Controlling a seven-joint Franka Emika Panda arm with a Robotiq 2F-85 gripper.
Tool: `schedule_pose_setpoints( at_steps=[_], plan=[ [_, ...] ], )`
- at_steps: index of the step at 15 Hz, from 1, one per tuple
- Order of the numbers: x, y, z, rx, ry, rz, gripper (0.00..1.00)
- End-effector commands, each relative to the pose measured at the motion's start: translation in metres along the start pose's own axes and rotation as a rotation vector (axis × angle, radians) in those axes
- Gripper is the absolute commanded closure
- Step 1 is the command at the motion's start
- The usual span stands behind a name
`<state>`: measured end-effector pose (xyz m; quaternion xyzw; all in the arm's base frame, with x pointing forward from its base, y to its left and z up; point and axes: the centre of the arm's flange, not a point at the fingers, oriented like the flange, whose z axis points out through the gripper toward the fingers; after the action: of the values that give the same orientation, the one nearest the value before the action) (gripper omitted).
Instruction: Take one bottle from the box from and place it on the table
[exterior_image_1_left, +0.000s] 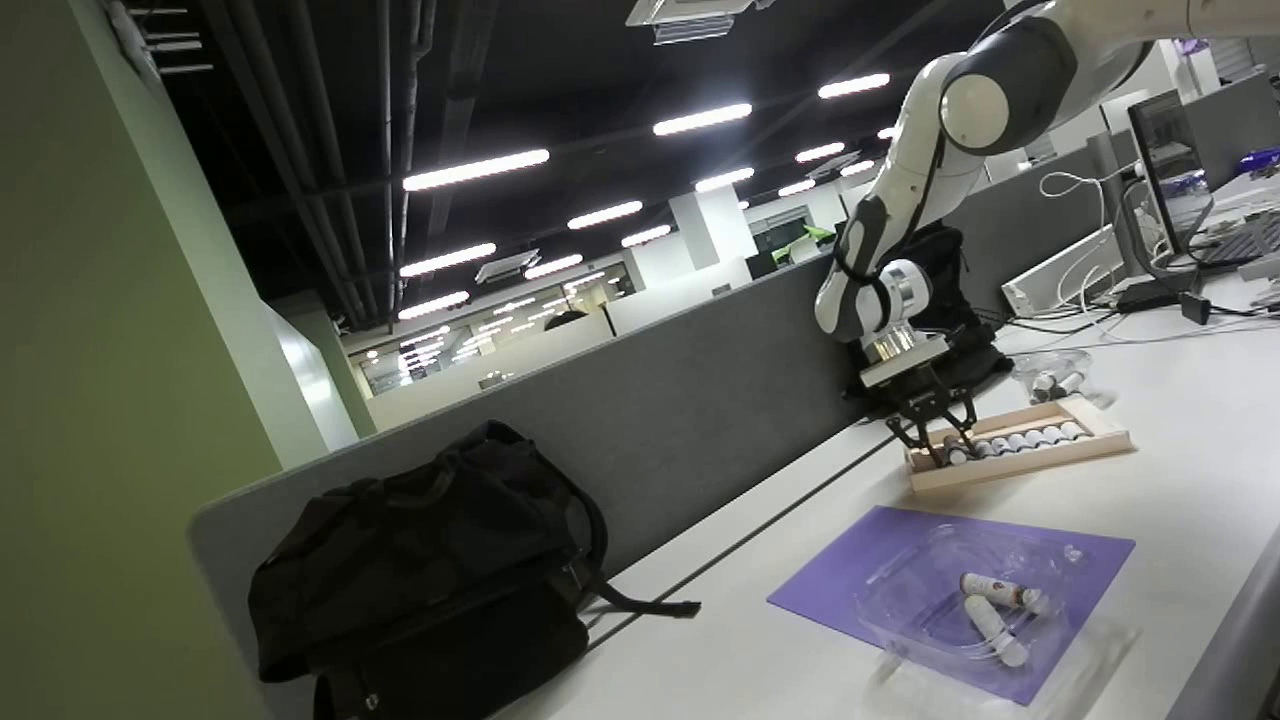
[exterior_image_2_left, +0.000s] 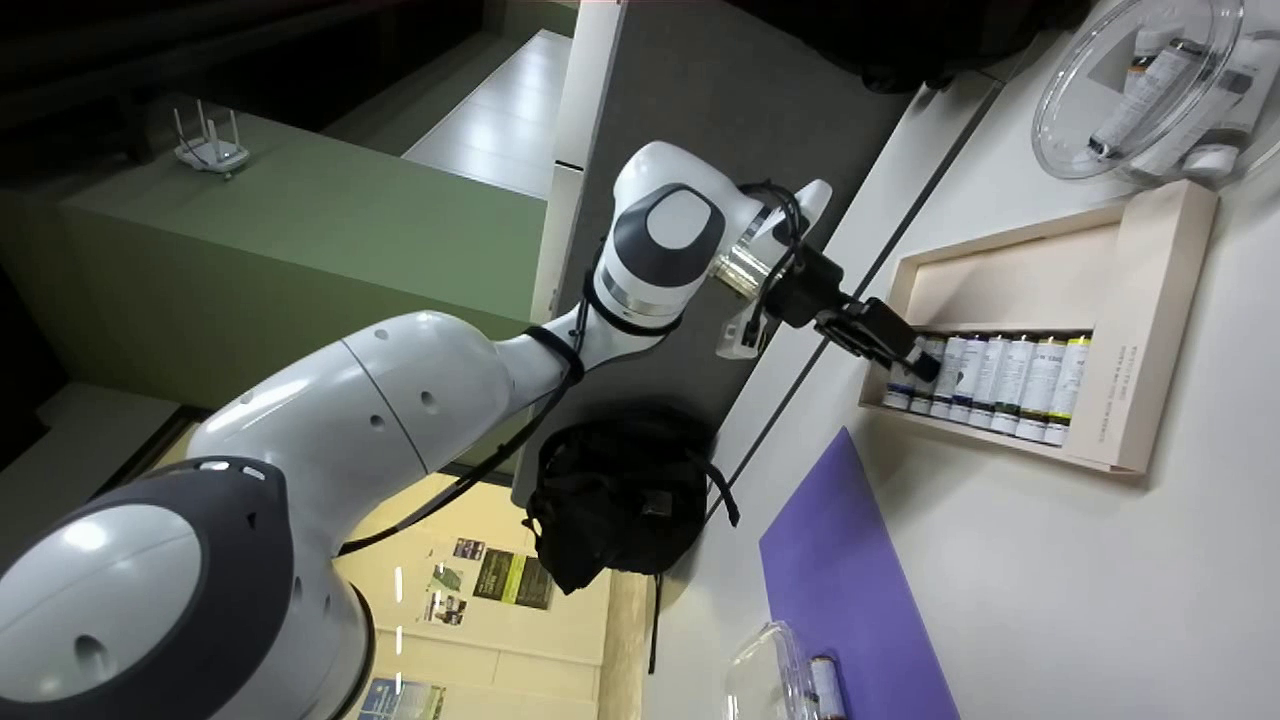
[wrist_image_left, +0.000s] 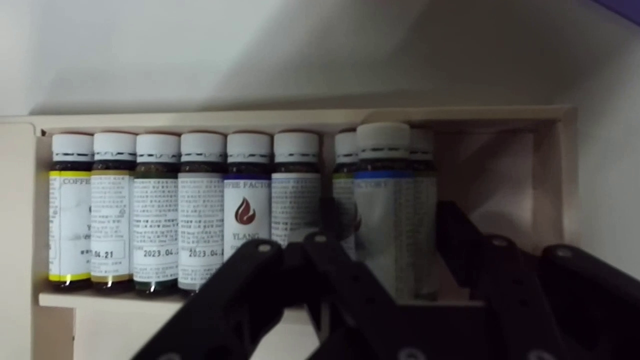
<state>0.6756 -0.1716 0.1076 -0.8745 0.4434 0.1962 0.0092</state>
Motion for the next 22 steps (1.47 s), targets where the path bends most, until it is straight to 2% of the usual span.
schedule_pose_setpoints(
  at_steps=[1, 8, 15, 20, 21, 22],
  plan=[
    [0.005, -0.008, -0.003, -0.035, 0.019, 0.014, 0.73],
    [0.000, -0.001, -0.022, -0.012, 0.027, 0.002, 0.73],
    [-0.006, 0.007, -0.049, 0.034, 0.073, -0.011, 0.73],
    [-0.002, 0.007, -0.051, 0.024, 0.060, -0.017, 0.73],
    [-0.001, 0.007, -0.048, 0.017, 0.047, -0.017, 0.41],
    [-0.001, 0.007, -0.045, 0.008, 0.033, -0.019, 0.23]
  ],
)
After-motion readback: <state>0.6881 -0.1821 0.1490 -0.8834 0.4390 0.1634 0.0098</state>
